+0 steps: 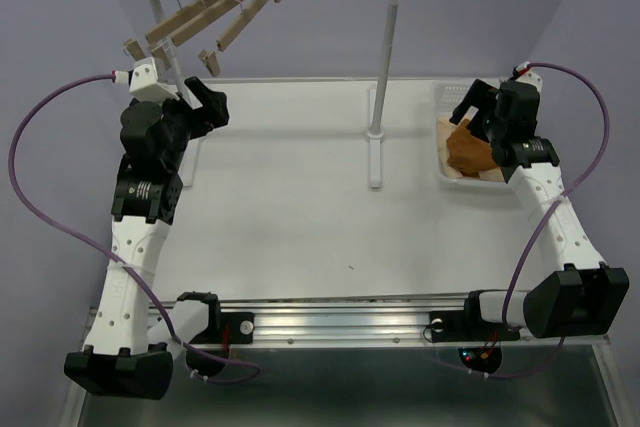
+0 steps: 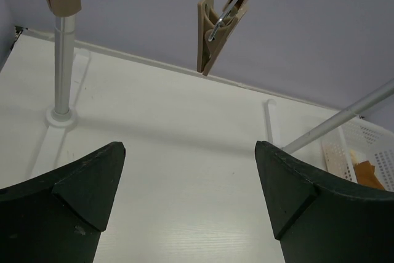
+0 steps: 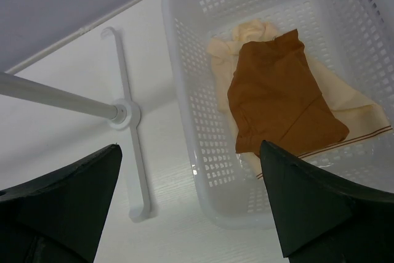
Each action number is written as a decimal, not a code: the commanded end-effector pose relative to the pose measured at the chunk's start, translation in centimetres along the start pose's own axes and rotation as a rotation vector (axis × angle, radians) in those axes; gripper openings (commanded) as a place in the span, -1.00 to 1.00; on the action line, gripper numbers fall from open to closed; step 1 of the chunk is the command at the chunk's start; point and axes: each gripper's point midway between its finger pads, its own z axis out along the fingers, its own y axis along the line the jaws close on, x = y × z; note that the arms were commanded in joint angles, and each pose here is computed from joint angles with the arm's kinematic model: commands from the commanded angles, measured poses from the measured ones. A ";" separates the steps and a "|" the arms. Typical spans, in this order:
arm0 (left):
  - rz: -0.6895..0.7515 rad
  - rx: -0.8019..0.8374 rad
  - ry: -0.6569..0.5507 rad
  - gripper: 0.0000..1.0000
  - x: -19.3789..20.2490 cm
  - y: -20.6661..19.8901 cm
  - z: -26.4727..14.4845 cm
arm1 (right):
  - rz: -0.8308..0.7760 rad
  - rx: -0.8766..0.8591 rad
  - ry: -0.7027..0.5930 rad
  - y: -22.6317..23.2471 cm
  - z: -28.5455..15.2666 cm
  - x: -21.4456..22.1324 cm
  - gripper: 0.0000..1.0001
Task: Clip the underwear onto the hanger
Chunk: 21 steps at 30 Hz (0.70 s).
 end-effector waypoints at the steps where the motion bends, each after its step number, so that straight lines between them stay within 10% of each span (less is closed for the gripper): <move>1: -0.003 0.043 -0.086 0.98 -2.0 -1.0 -0.7 | 0.016 -0.019 -0.062 0.4 0.0 -1.6 1.00; 12: -0.055 -0.089 -0.121 0.98 -0.8 2.0 -0.6 | 0.020 0.155 -0.045 -2.4 1.7 -0.7 1.00; 21: -0.113 -0.216 -0.109 0.98 2.0 5.0 -0.1 | -0.052 0.343 0.229 -6.2 8.9 5.8 1.00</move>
